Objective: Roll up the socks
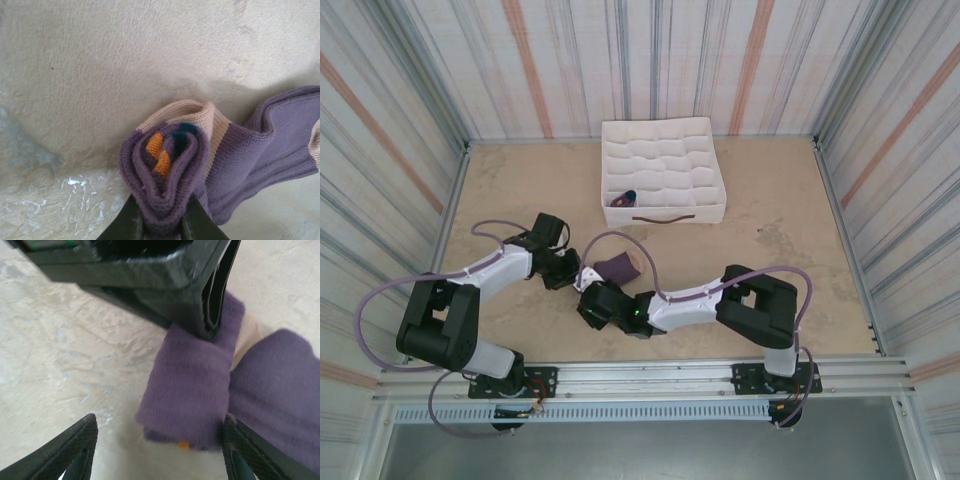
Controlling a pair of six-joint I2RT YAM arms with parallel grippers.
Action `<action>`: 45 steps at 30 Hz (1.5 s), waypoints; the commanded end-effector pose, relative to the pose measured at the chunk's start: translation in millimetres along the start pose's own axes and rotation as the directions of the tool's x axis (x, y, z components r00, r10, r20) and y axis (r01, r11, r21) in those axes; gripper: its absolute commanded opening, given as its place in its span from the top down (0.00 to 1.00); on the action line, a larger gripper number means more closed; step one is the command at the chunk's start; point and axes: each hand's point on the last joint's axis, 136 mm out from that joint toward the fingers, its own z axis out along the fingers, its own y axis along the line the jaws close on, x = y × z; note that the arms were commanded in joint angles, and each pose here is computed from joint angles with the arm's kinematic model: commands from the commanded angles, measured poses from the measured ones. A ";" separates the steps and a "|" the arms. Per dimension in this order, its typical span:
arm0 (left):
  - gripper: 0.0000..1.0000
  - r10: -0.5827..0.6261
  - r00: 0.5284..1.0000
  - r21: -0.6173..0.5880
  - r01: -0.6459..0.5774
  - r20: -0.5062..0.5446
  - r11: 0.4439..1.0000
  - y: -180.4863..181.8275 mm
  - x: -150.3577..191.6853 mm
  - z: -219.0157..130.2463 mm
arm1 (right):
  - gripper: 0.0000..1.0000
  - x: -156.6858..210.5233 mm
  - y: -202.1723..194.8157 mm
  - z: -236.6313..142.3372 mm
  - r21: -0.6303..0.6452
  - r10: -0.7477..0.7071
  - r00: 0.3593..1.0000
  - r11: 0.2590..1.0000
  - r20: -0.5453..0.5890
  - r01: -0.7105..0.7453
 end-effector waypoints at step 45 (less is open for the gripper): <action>0.61 -0.062 0.995 0.206 0.076 -0.074 0.976 -21.7 3.4 -8.2 | 1.00 64.3 -38.3 33.6 -0.034 0.419 0.897 0.904 -0.138 -0.427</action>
